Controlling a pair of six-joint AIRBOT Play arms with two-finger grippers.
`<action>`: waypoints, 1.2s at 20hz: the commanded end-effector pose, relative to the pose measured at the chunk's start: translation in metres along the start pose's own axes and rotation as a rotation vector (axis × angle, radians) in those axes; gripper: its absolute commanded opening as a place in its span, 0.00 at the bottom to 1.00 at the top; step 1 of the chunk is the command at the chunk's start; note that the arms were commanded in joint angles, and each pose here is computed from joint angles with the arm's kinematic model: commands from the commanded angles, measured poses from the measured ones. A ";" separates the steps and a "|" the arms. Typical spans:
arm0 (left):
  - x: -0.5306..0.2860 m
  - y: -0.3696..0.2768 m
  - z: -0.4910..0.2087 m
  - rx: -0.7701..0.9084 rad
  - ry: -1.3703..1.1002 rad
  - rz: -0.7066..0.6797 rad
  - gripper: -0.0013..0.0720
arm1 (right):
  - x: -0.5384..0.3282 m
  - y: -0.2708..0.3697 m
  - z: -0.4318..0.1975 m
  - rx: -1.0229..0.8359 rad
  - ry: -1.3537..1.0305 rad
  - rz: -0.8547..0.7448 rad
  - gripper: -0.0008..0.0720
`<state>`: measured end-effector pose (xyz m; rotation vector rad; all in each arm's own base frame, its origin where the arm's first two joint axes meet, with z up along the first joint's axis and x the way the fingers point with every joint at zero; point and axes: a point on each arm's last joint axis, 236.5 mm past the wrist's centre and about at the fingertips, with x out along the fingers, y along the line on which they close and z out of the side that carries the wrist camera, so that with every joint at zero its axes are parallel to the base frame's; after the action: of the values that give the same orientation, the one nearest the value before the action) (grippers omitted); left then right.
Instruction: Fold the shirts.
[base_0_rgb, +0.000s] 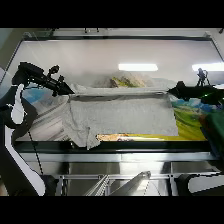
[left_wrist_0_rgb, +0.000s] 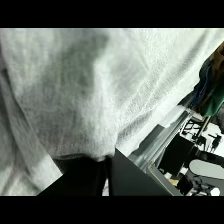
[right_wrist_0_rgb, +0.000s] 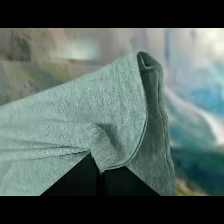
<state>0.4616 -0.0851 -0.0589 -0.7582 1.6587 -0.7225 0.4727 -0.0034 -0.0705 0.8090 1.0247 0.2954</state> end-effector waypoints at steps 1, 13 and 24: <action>-0.011 -0.011 -0.015 -0.047 0.028 0.032 0.03 | -0.013 -0.012 -0.020 0.030 0.092 -0.001 0.03; 0.028 0.001 -0.047 -0.196 0.163 0.003 0.03 | -0.007 -0.007 -0.037 0.020 0.160 0.034 0.11; -0.062 0.022 -0.118 -0.279 0.022 0.297 0.84 | -0.112 -0.026 -0.038 -0.063 0.144 -0.370 0.52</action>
<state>0.3900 -0.0494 -0.0195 -0.7777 1.8321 -0.4730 0.3981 -0.0407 -0.0430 0.6087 1.2456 0.2125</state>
